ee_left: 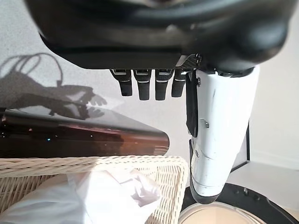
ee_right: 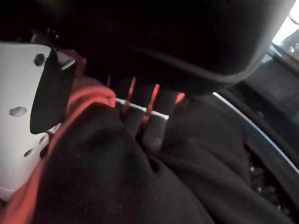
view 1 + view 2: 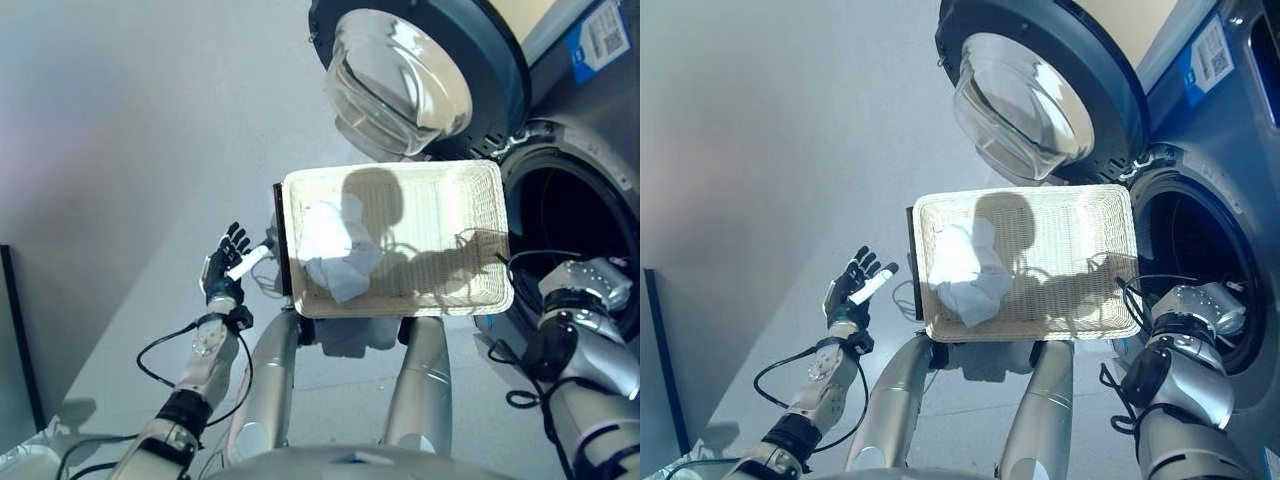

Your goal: Pick up the clothes and place them into the washing machine

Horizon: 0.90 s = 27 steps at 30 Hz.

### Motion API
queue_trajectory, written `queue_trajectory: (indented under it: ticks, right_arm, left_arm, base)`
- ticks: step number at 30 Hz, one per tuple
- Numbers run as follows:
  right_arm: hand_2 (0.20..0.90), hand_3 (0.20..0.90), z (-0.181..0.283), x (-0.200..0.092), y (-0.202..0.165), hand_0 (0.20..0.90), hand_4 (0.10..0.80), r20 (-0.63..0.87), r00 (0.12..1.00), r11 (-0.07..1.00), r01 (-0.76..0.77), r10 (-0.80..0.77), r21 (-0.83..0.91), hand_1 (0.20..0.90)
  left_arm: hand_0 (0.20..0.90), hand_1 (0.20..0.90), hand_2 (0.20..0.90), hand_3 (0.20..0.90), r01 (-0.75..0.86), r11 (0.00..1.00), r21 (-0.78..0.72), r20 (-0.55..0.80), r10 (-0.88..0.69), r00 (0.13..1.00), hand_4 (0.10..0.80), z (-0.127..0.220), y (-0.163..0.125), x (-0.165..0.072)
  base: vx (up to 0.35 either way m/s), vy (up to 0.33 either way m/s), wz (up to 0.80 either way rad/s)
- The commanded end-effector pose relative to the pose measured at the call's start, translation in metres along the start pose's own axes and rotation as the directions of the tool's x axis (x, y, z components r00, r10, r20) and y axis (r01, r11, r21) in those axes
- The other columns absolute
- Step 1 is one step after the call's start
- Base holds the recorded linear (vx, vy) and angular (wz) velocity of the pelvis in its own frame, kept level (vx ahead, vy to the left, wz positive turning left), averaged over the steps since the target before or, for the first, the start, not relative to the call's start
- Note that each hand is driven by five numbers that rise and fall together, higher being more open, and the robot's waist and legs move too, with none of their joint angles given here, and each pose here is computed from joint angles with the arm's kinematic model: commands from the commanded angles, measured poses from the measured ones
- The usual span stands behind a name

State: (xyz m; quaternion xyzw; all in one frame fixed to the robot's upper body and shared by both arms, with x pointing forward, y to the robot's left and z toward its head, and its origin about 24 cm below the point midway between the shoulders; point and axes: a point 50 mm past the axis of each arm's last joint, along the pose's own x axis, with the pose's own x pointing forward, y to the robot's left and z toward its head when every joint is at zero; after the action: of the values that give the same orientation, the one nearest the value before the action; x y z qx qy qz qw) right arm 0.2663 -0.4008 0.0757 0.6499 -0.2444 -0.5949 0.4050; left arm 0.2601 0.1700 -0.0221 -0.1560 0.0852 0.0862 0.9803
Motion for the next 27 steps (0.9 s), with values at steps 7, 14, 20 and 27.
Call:
queue_trajectory:
  ticks: [7, 14, 20, 27]
  right_arm:
    - [0.631, 0.631, 0.052, -0.004, 0.069, 0.631, 0.608, 0.240, 0.910, 0.940, -0.340, 0.339, -0.040, 0.631]
    - [0.900, 0.900, 0.047, -0.004, 0.066, 0.900, 0.800, 0.215, 0.916, 0.940, -0.336, 0.340, -0.055, 0.900]
    - [0.900, 0.900, 0.041, -0.003, 0.061, 0.900, 0.800, 0.191, 0.924, 0.944, -0.324, 0.330, -0.065, 0.900]
    - [0.900, 0.900, 0.010, -0.006, 0.034, 0.900, 0.800, 0.063, 0.944, 0.935, -0.307, 0.322, -0.178, 0.900]
  left_arm:
    - [0.900, 0.900, 0.900, 0.900, -0.033, 0.999, -0.024, 0.111, 0.036, 0.993, 0.800, 0.018, 0.016, -0.006]
    - [0.900, 0.900, 0.900, 0.900, -0.036, 0.999, -0.024, 0.106, 0.038, 0.994, 0.800, 0.017, 0.018, -0.005]
    - [0.900, 0.900, 0.900, 0.900, -0.031, 0.999, -0.038, 0.102, 0.035, 0.994, 0.800, 0.016, 0.017, -0.006]
    - [0.900, 0.900, 0.900, 0.900, -0.011, 0.999, -0.041, 0.087, 0.014, 0.996, 0.800, 0.013, 0.013, -0.005]
  base:
    - [0.000, 0.000, 0.00]
    - [0.000, 0.000, 0.00]
    - [0.000, 0.000, 0.00]
    - [0.018, 0.007, -0.01]
